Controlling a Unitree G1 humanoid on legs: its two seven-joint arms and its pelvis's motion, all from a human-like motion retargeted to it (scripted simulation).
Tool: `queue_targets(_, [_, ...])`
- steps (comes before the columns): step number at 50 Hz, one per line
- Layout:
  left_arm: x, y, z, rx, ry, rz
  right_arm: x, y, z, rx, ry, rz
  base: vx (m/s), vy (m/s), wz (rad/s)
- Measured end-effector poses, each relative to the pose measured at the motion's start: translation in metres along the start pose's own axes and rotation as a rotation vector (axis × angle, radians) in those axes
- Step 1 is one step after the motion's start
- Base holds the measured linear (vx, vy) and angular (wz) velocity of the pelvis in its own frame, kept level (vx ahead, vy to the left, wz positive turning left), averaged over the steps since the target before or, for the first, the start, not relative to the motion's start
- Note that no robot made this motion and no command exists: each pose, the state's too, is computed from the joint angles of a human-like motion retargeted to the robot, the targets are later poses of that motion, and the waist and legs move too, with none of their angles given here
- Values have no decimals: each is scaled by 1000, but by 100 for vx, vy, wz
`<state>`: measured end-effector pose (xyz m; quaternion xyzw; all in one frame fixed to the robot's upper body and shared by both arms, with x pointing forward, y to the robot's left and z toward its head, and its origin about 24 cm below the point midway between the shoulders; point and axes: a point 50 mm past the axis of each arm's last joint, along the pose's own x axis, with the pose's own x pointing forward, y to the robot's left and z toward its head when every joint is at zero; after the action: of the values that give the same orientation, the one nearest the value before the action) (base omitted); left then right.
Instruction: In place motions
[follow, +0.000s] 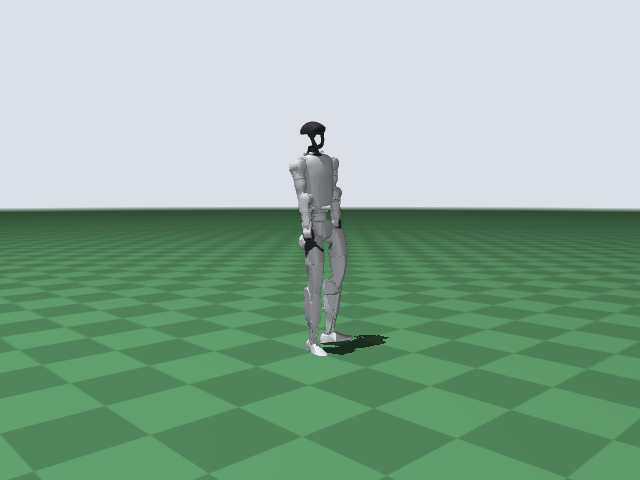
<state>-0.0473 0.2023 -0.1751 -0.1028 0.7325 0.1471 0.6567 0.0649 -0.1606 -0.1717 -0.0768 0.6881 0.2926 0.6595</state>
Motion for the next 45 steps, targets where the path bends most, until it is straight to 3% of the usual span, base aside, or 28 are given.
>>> queue_targets(12, [-2,-1,16,115,12,49,-5,-14,1,-227,-28,-47,4,18,-8])
queue_targets(18, [-4,-14,38,265,-10,79,0,-6,-61,-50,66,-89,4,13,2])
queue_targets(24, [-19,-70,118,186,-343,-4,-9,-2,-118,149,186,-109,-13,17,-48])
queue_targets(34, [-93,-128,241,153,-818,-147,-32,12,-196,346,406,-166,-4,3,28])
queue_targets(40, [-101,-125,253,260,-851,-113,-30,17,-196,415,394,-152,2,-4,-49])
queue_targets(45, [-71,-111,217,340,-702,-79,-19,9,-162,305,292,-114,10,-6,-39])
